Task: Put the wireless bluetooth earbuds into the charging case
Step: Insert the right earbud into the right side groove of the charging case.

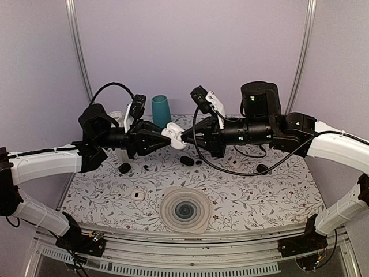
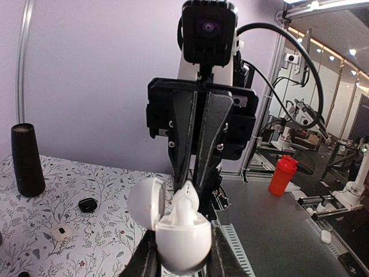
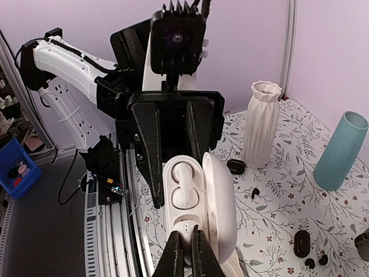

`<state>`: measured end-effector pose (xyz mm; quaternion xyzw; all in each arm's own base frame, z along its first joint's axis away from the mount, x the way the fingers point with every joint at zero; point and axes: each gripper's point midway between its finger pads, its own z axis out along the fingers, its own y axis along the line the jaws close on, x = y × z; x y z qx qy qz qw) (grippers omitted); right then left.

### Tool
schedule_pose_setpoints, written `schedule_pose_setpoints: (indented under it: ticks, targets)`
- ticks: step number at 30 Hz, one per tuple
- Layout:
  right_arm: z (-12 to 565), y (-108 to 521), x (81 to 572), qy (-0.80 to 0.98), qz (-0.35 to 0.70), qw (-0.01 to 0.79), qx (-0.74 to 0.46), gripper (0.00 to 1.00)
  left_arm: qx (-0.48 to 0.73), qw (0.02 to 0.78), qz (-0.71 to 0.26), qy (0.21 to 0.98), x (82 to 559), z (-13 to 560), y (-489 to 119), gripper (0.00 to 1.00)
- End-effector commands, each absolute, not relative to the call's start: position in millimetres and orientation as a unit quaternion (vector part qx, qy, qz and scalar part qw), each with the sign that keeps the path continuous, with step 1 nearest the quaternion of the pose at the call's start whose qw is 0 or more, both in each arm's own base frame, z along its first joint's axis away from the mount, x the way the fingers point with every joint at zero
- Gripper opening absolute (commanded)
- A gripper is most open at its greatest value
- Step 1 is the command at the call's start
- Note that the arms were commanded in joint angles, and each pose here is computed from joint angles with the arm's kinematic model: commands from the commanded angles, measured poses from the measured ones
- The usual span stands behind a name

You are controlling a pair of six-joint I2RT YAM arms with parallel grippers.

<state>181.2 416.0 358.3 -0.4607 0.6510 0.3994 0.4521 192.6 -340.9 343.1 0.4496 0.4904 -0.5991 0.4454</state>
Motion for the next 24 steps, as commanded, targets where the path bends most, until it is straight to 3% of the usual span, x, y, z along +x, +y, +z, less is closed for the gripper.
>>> schedule_pose_setpoints:
  ticks: [1,11,24]
  targets:
    - [366.3,421.6,181.5,0.644,0.391,0.466,-0.464,0.04,0.461,0.447,-0.602,0.475,186.3,351.6,-346.1,0.00]
    - [354.6,424.9,183.8,0.656,0.373,0.458,-0.469,0.05,0.450,0.467,-0.597,0.472,187.1,361.4,-344.8,0.00]
    - [364.4,420.9,183.7,0.654,0.373,0.468,-0.463,0.18,0.433,0.490,-0.589,0.475,188.5,367.0,-338.1,0.00]
